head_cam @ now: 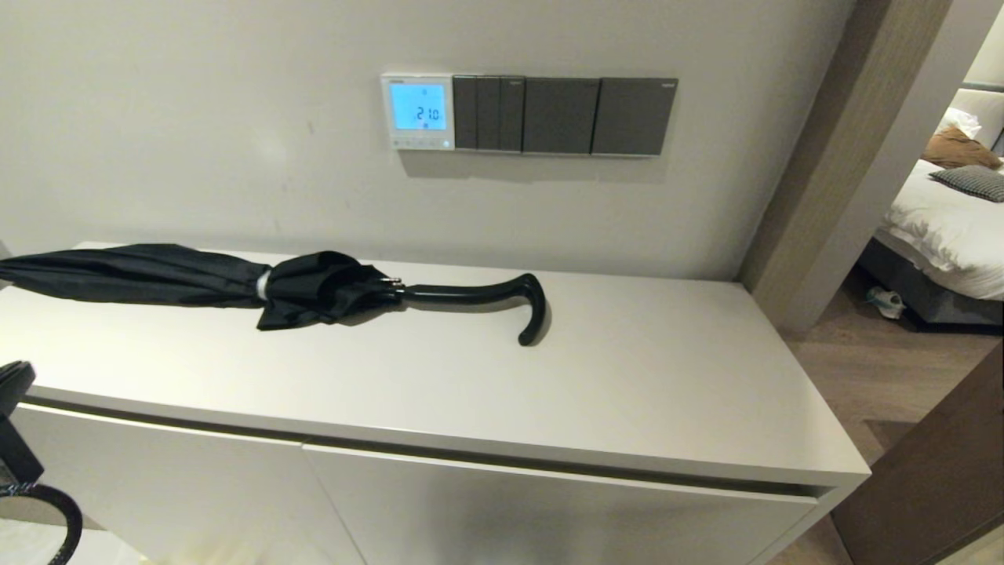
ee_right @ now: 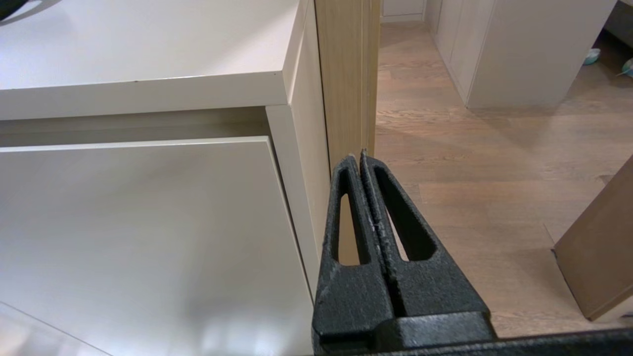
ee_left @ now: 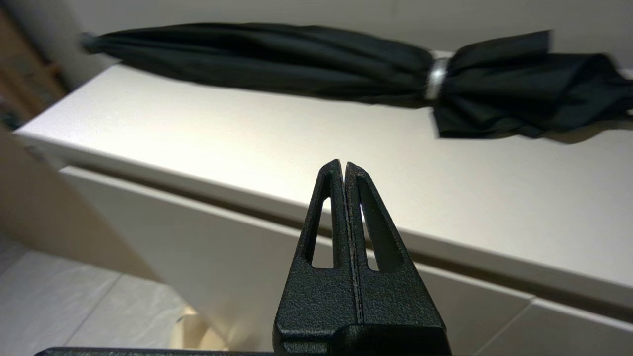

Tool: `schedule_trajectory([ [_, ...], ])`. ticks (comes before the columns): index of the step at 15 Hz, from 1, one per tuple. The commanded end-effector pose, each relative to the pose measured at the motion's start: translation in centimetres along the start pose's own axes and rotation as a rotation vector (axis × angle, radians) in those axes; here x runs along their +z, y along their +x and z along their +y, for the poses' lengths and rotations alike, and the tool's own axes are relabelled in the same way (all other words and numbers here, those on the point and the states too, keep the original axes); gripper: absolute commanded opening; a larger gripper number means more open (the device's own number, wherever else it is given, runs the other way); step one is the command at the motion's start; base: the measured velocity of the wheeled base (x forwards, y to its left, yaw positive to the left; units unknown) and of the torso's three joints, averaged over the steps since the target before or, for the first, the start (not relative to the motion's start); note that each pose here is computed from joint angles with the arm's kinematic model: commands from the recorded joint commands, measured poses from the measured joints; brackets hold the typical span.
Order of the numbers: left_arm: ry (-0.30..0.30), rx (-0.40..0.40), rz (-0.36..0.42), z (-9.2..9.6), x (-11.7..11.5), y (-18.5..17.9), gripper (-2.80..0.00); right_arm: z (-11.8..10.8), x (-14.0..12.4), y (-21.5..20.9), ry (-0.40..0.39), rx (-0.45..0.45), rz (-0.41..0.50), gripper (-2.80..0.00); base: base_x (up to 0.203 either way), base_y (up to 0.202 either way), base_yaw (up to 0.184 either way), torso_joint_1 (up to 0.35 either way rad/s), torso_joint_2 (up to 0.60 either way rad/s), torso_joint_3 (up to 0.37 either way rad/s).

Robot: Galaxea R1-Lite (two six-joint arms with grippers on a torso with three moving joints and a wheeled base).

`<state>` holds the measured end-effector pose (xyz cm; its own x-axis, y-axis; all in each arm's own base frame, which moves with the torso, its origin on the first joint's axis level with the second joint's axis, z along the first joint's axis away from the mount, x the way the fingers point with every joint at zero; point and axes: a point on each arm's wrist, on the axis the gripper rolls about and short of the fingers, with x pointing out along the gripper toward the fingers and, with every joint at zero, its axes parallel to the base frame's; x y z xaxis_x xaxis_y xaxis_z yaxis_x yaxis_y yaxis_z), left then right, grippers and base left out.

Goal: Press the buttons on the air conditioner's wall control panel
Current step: Press the temperature increase button

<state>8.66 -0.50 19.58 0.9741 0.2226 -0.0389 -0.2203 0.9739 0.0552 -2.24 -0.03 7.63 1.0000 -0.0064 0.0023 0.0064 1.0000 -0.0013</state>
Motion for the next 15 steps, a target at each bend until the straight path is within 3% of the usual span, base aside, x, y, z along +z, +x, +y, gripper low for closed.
schedule_trajectory([
  [1, -0.011, 0.042, -0.031, 0.7, -0.9, -1.7, -2.80, 0.0, -0.1, 0.0, 0.000, 0.000, 0.002, -2.80, 0.000, 0.000, 0.000, 0.000, 0.00, 0.000],
  [4, -0.006, 0.061, -0.004, 0.9, -1.8, -2.2, -2.80, 0.0, -0.1, 0.0, 0.000, 0.000, 0.002, -2.80, 0.000, 0.000, 0.000, 0.000, 0.00, 0.000],
  [9, -0.046, -0.004, 0.024, 0.4, -1.6, -1.2, -2.80, 0.0, -0.1, 0.0, 0.000, 0.000, 0.002, -2.80, 0.000, 0.000, 0.000, 0.000, 0.00, 0.000],
  [13, -0.056, -0.064, 0.021, -0.3, 0.2, 0.3, -2.80, 0.0, -0.1, 0.0, 0.000, 0.000, 0.002, -2.80, 0.000, 0.000, 0.000, 0.000, 0.00, 0.000],
  [15, -0.070, -0.113, 0.056, -1.2, 1.1, 2.2, -2.80, 0.0, -0.1, 0.0, 0.000, 0.000, 0.003, -2.80, 0.000, 0.000, 0.000, 0.000, 0.00, 0.000],
])
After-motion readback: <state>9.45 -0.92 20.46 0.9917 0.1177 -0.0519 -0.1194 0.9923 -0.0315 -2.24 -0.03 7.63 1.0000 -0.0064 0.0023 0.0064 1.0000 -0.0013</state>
